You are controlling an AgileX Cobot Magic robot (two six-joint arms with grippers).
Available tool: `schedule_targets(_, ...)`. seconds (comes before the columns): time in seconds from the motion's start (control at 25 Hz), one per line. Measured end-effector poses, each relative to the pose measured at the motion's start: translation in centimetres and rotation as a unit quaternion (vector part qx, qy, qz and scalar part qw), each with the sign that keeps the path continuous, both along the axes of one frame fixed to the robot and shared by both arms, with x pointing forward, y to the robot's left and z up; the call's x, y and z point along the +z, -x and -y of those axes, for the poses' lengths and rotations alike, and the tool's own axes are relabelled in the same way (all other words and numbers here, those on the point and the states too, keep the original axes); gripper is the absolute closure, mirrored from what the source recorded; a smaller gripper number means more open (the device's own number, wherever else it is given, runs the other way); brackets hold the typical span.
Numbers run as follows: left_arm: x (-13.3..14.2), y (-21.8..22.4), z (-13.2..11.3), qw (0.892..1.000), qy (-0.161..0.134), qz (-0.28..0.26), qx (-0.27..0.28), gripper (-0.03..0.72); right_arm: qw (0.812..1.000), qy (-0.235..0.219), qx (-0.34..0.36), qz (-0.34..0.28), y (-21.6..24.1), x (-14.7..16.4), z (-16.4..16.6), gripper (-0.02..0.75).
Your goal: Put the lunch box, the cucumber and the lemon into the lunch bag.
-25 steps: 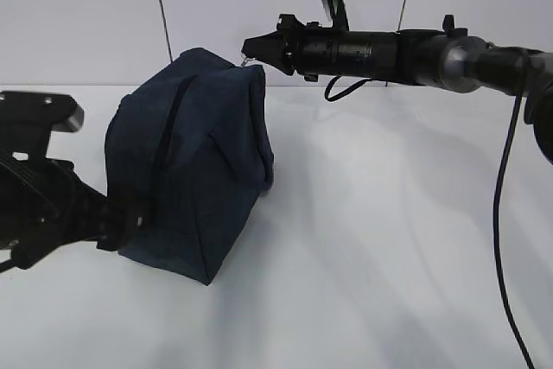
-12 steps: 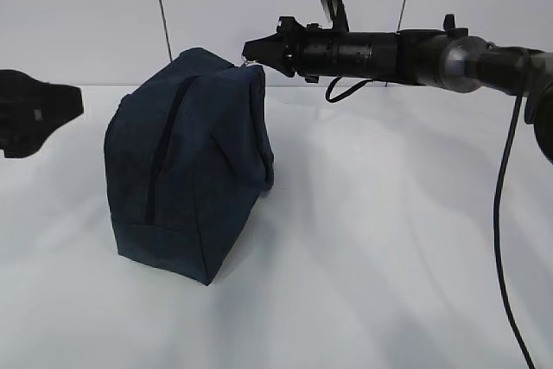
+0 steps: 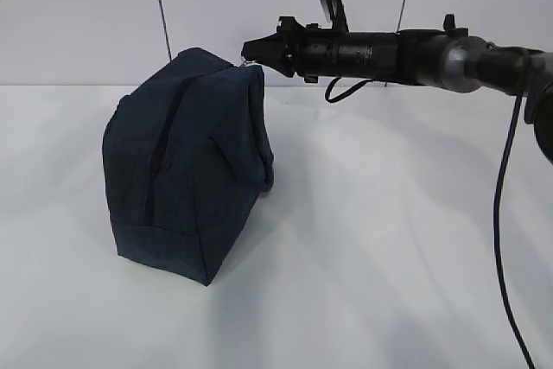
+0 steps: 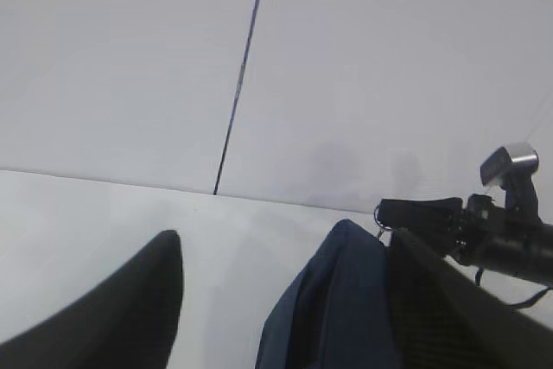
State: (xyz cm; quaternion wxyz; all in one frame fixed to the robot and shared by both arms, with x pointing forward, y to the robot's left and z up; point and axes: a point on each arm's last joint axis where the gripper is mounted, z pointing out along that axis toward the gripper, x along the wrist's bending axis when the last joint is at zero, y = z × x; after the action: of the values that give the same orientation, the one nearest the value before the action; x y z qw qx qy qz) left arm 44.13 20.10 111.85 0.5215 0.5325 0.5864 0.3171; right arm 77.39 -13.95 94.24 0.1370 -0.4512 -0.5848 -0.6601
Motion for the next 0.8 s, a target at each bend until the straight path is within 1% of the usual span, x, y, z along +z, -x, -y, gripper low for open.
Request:
schedule_targets(0.08, 0.3, -0.4, 0.1, 1.0, 0.006, -0.001, 0.01, 0.19, 1.0, 0.0, 0.0, 0.0, 0.0, 0.0, 0.0, 0.717)
schedule_targets(0.24, -0.3, -1.3, 0.7, 0.999, 0.019, -0.019, 0.017, 0.214, 1.0, -0.001, 0.003, 0.0, 0.0, 0.0, 0.0, 0.717)
schedule_targets(0.32, -0.8, -1.6, 1.1, 0.999, 0.039, -0.032, 0.016, 0.218, 1.0, -0.001, 0.004, 0.0, 0.1, 0.0, 0.0, 0.717)
schedule_targets(0.4, -1.3, -2.1, 1.5, 0.997, 0.066, -0.044, 0.012, 0.22, 1.0, -0.001, 0.004, 0.0, 0.1, 0.0, 0.0, 0.717)
schedule_targets(0.48, -1.7, -2.8, 1.7, 0.993, 0.099, -0.057, -0.002, 0.228, 1.0, -0.002, 0.004, 0.0, 0.1, 0.0, 0.0, 0.717)
schedule_targets(0.6, -2.3, -3.8, 1.6, 0.988, 0.135, -0.07, -0.03, 0.249, 1.0, -0.002, 0.006, 0.001, 0.1, 0.0, 0.0, 0.717)
schedule_targets(0.76, -2.6, -4.9, 1.3, 0.981, 0.16, -0.076, -0.075, 0.26, 1.0, -0.003, 0.007, 0.001, 0.1, 0.0, -0.1, 0.717)
schedule_targets(0.8, -2.9, -5.1, 1.3, 0.979, 0.162, -0.079, -0.09, 0.261, 1.0, -0.003, 0.007, 0.001, 0.1, 0.0, -0.1, 0.717)
